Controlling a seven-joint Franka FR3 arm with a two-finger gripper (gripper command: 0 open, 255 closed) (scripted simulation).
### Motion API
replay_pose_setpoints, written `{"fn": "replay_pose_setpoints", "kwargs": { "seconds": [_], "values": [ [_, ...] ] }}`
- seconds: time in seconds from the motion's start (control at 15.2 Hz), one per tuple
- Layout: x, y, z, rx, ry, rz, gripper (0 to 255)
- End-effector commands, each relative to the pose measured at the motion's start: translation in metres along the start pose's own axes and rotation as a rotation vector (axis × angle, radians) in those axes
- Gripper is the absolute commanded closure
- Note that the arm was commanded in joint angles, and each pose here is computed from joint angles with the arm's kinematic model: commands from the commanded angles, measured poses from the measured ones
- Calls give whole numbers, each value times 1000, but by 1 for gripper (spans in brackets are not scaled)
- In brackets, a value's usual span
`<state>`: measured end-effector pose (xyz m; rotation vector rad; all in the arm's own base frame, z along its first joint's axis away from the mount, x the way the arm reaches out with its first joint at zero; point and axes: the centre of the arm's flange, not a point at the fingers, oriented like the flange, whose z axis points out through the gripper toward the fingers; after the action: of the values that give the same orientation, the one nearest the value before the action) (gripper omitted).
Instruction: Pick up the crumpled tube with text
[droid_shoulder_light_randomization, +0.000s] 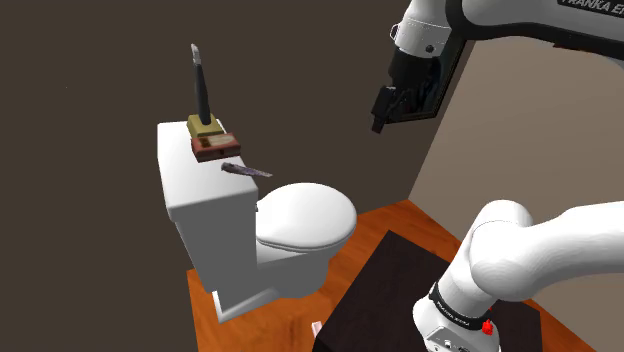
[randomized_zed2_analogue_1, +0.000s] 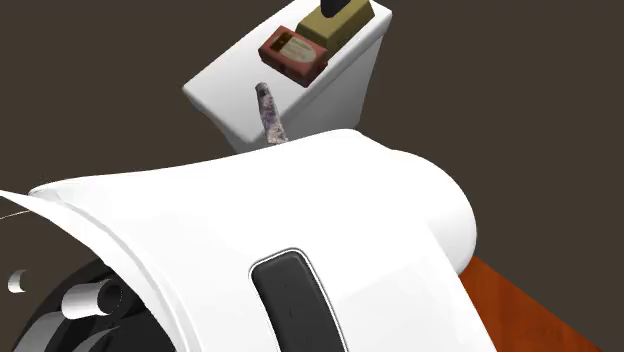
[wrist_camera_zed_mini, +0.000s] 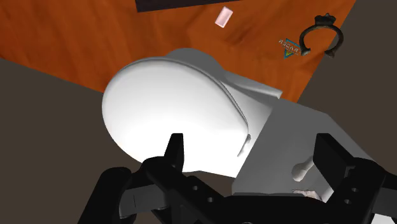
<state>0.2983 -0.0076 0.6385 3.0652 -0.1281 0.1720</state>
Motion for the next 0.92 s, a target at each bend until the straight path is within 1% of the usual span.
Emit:
{"fn": "replay_pose_setpoints", "kwargs": {
  "seconds": [0.0,0.4,0.86],
  "values": [
    [0,0,0,0,0,0,0],
    [70,-14,40,35,-22,-123,0],
    [147,-43,87,76,-49,-267,0]
  ]
}}
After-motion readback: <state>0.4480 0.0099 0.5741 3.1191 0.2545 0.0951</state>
